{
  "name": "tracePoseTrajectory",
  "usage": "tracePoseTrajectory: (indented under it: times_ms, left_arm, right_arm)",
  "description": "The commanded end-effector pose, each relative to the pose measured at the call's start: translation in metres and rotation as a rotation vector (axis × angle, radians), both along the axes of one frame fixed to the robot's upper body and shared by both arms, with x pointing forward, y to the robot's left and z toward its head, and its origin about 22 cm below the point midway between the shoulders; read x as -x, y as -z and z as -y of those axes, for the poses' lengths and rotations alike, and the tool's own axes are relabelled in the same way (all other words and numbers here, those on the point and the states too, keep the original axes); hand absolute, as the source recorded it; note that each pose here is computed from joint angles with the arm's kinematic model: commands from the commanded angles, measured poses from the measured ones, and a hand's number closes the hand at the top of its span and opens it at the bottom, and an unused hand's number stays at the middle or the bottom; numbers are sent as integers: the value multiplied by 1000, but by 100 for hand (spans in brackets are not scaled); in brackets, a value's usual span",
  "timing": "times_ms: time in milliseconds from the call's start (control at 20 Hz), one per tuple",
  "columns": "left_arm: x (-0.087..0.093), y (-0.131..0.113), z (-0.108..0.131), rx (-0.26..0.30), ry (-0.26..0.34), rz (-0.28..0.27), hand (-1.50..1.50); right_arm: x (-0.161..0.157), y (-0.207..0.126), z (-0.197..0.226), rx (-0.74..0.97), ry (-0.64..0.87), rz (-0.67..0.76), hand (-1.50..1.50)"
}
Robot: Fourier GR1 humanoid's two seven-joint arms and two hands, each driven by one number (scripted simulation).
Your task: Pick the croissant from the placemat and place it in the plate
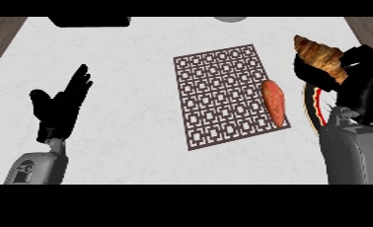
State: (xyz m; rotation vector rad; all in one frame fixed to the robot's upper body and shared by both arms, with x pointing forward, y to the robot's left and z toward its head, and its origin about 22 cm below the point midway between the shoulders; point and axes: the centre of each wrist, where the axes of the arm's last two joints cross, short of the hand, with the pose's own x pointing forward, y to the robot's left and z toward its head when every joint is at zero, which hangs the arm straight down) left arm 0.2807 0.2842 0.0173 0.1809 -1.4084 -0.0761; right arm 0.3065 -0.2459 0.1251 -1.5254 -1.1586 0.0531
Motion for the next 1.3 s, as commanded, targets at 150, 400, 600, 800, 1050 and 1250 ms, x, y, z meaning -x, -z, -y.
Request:
tracePoseTrajectory:
  times_ms: [150,400,600,800,1050,1250]
  left_arm:
    - [-9,21,2,5,-9,-13,0]
    - [8,-3,-9,-1,10,-5,0]
    - [4,-13,2,16,-2,-12,0]
    - [-3,4,-10,11,12,-3,0]
    - [0,6,-13,-6,4,-10,0]
    - [3,2,-26,1,-10,-5,0]
  right_arm:
    - [31,3,70,-34,55,5,150]
    - [36,38,127,-55,94,-147,150]
    - [48,65,148,-243,65,-145,150]
    - [26,56,166,-284,-50,-234,-150]
    - [47,73,175,-139,-106,-82,-150]
    - [56,43,152,-121,-257,161,-150]
